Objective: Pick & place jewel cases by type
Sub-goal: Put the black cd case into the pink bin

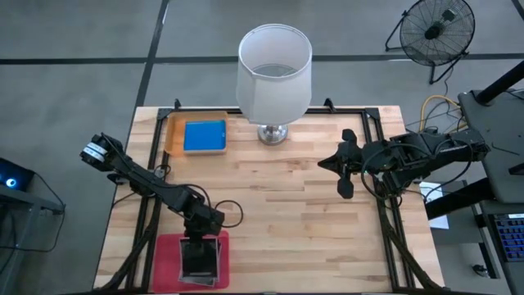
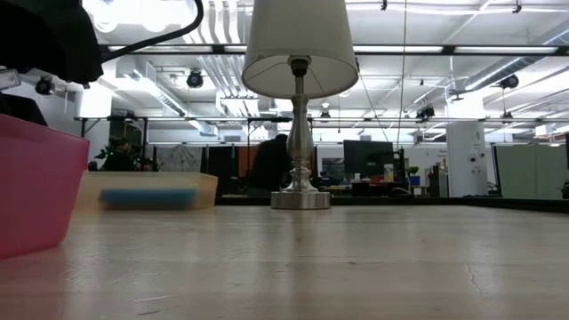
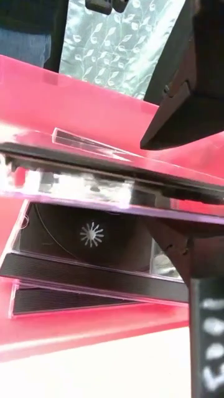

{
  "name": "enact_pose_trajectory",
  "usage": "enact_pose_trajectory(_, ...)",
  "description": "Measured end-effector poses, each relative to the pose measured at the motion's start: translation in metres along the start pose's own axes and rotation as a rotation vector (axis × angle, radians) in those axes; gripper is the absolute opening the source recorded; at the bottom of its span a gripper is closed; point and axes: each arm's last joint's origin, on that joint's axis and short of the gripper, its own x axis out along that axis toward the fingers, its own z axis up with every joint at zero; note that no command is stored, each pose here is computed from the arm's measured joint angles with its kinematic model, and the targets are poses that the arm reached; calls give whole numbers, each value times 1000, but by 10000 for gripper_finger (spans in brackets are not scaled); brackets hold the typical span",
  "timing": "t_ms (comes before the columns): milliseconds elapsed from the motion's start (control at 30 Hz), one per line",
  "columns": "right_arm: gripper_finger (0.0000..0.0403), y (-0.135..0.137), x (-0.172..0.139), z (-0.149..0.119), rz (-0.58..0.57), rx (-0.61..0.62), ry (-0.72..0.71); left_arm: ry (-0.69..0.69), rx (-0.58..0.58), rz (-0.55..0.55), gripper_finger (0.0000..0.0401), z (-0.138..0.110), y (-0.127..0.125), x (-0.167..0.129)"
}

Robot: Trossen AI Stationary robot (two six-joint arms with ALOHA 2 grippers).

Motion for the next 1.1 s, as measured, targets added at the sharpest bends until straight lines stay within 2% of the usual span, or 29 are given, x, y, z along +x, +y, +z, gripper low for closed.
enact_pose_trajectory(267,8,0,0,0,0,3,0,-2,-6,-2,181,1,-3,-2)
enact_pose_trajectory(667,8,0,0,0,0,-2,0,-1,19,-2,181,5,-15,-11)
enact_pose_trajectory(933,8,0,0,0,0,-1,0,32,-59,6,181,3,-13,-9)
enact_pose_trajectory(1100,8,0,0,0,1,-14,-1,22,-27,7,181,6,-22,-17)
